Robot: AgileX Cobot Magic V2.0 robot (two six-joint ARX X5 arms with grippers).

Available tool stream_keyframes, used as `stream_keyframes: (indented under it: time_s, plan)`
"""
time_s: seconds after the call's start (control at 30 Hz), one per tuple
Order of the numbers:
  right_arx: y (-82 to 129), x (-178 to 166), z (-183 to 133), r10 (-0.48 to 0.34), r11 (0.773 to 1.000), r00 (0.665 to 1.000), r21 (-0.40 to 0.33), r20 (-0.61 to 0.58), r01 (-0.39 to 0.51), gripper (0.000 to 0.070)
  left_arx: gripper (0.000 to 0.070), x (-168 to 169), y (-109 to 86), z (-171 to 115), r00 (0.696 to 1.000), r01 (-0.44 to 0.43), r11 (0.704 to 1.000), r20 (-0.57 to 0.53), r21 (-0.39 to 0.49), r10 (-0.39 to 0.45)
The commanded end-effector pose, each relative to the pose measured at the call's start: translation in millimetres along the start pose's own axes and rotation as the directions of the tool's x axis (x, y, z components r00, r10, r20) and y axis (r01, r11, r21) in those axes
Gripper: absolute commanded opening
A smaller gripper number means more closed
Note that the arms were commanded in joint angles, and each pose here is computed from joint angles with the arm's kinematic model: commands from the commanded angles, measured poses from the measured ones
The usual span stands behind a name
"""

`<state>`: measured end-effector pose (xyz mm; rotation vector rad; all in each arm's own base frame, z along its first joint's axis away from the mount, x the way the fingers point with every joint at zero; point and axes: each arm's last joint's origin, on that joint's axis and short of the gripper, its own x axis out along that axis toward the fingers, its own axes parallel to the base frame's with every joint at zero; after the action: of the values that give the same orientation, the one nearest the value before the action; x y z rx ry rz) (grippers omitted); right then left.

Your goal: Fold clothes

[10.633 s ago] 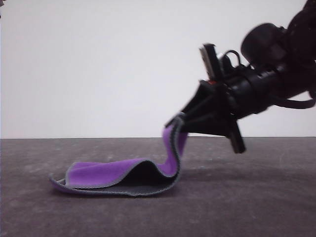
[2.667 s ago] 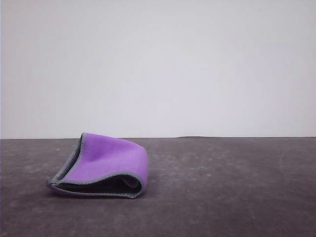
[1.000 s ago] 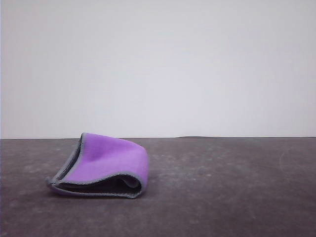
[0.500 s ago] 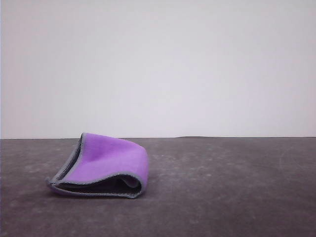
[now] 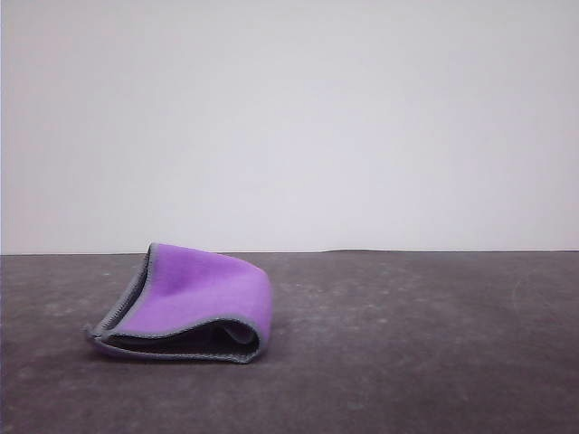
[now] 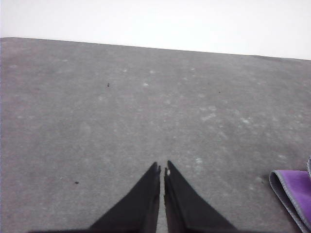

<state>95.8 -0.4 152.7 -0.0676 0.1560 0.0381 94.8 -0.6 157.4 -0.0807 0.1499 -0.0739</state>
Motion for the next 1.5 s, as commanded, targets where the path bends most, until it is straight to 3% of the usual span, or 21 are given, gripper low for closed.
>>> stream_keyframes:
  time_s: [0.0, 1.47]
  plan:
    - [0.0, 0.3, -0.3, -0.001, 1.0, 1.0, 0.013, 0.009, 0.001, 0.0016, 0.0, 1.8, 0.8, -6.9, 1.0, -0.006, 1.0, -0.025, -0.001, 0.006]
    - [0.0, 0.3, -0.3, -0.001, 1.0, 1.0, 0.013, 0.009, 0.001, 0.0016, 0.0, 1.8, 0.9, -6.9, 1.0, -0.007, 1.0, -0.025, -0.001, 0.007]
